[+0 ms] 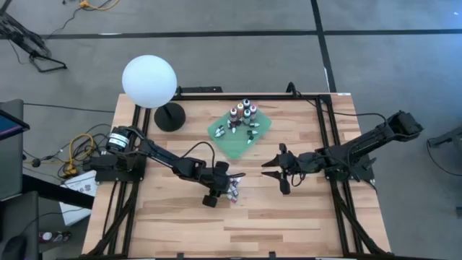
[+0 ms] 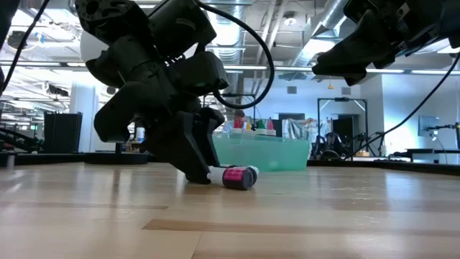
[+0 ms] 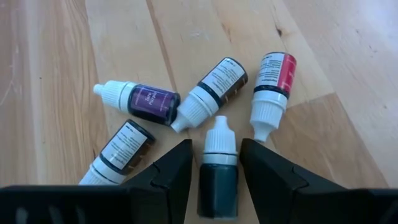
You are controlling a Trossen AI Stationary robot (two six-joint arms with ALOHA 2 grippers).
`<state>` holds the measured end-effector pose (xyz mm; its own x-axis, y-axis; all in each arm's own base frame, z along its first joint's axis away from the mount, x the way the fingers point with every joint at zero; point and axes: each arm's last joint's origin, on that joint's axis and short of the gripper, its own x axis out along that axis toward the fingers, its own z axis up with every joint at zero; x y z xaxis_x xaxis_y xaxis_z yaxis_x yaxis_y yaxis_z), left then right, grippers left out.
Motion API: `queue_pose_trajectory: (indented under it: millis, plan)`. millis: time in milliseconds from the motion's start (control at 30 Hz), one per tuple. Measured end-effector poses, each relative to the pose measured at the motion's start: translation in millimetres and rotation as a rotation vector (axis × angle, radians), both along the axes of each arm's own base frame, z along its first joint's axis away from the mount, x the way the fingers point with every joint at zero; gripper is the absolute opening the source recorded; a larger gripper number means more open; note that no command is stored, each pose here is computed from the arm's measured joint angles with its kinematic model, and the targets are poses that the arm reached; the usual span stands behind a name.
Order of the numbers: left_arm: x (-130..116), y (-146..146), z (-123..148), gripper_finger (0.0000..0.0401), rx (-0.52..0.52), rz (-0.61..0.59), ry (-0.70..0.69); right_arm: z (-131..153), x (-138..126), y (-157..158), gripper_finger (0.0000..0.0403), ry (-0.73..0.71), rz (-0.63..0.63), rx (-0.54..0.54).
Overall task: Pick & Place food coloring
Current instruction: Put the green food coloring bottle into the green bin
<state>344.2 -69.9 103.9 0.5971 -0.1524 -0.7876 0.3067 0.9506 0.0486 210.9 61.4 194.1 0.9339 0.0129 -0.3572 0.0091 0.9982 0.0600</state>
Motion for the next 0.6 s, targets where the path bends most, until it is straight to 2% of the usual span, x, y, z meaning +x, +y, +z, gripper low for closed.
queue_pose_trajectory:
  millis: [467, 600]
  plan:
    - [-0.4, 2.8, 3.7, 0.0136, 0.003, 0.020, -0.007, -0.1, 0.0, -0.1, 0.0120, 0.001, 0.000, 0.000]
    - [-0.5, 2.8, 3.5, 0.0116, 0.003, 0.023, -0.006, -0.1, 0.0, -0.1, 0.0120, 0.001, 0.000, 0.000]
